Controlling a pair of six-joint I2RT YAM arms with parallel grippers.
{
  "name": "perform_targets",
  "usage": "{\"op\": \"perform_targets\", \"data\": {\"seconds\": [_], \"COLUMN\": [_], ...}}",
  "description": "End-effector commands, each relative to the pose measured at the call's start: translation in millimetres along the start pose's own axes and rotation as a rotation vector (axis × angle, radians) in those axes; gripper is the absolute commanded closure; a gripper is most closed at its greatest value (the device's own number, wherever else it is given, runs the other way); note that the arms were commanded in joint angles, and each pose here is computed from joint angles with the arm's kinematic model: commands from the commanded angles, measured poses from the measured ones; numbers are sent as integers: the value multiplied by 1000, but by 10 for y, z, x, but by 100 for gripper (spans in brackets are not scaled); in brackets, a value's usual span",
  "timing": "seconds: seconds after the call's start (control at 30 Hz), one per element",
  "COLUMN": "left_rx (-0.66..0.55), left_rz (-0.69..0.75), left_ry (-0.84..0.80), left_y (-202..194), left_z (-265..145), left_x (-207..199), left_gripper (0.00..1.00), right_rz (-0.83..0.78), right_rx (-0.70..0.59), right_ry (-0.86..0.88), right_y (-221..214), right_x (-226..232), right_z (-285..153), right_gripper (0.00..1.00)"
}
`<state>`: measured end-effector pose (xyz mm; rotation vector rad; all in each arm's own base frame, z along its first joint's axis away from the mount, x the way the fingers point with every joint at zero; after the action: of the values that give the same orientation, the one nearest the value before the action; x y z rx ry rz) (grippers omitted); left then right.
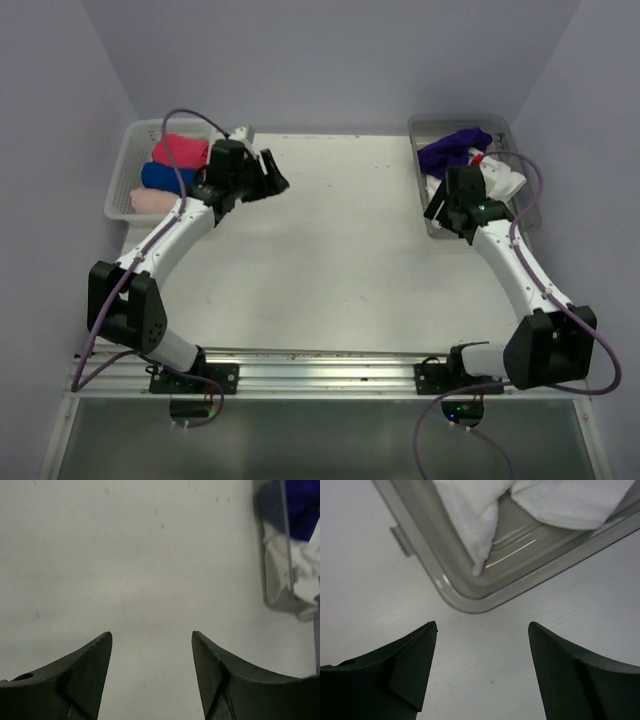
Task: Roll the towels
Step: Grab a towel with the right arm, then move the towel to the center of the board
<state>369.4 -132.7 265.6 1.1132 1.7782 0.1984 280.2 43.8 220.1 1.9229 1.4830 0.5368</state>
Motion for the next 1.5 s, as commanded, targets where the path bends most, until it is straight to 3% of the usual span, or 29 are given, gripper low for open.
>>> {"op": "perform_targets", "data": {"seconds": [0.0, 0.17, 0.2, 0.23, 0.3, 0.33, 0.5, 0.6, 0.63, 0.67, 0.7, 0.73, 0.8, 0.87, 0.9, 1.1, 1.2, 1.33, 1.47], "left_rx": [201, 302, 329, 328, 338, 339, 328, 323, 323, 323, 316, 317, 322, 316, 312, 265, 209, 105, 42], "left_rz": [35, 75, 92, 101, 129, 139, 152, 131, 126, 120, 109, 103, 99, 102, 111, 141, 102, 68, 25], "left_ry": [35, -9, -6, -1, -4, 5, 43, 49, 45, 46, 40, 37, 36, 46, 66, 70, 69, 131, 202], "left_y": [-746, -1265, -1352, -1366, -1398, -1408, -1392, -1409, -1416, -1436, -1440, -1453, -1474, -1437, -1415, -1026, -674, -236, 1], "left_z": [-156, -334, -369, -387, -464, -485, -621, -686, -698, -710, -706, -698, -667, -619, -610, -566, -619, -788, -933], "left_x": [160, 86, 58, 49, 12, 16, 80, 114, 120, 146, 144, 151, 154, 118, 117, -61, -5, 130, 368], "left_gripper": [31, 31, 31, 31, 31, 31, 32, 32, 32, 32, 32, 32, 32, 32, 32, 31, 31, 32, 31], "right_rz": [93, 150, 131, 147, 130, 149, 163, 184, 186, 211, 232, 233, 273, 270, 260, 109, 58, 30, -72], "right_rx": [-20, -26, 44, -8, 46, 0, 14, 10, 21, -33, -90, -62, -207, -205, -270, -485, -489, -407, -268], "right_ry": [-24, -86, -110, -105, -105, -108, -90, -77, -59, -26, 26, 45, 142, 191, 241, 409, 509, 737, 820], "right_y": [339, 882, 827, 1114, 1140, 1361, 1549, 1655, 1604, 1733, 1808, 1615, 1815, 1596, 1573, 1237, 981, 316, -386], "right_x": [-184, -309, -279, -287, -232, -245, -155, -130, -116, -125, -93, -97, -112, -99, -89, 161, 324, 762, 1350], "right_z": [243, 826, 1131, 1160, 1539, 1589, 2098, 2155, 2143, 1892, 1795, 1747, 1165, 944, 539, -933, -1277, -1667, -1632], "right_gripper": [22, 23, 23, 23, 23, 23, 31, 66, 91, 99, 100, 100, 100, 100, 100, 100, 100, 100, 100]}}
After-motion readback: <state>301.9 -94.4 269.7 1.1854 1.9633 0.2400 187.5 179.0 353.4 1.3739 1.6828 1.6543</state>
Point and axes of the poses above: each gripper's point midway between its finger pads, its own z axis out along the fingers, its own x axis along the line the jaws close on, y = z × x, the point moved 8 cm from there along -z, back along the fingers, and after that the axes turned 14 degrees about -z, right-handed, at the moved point
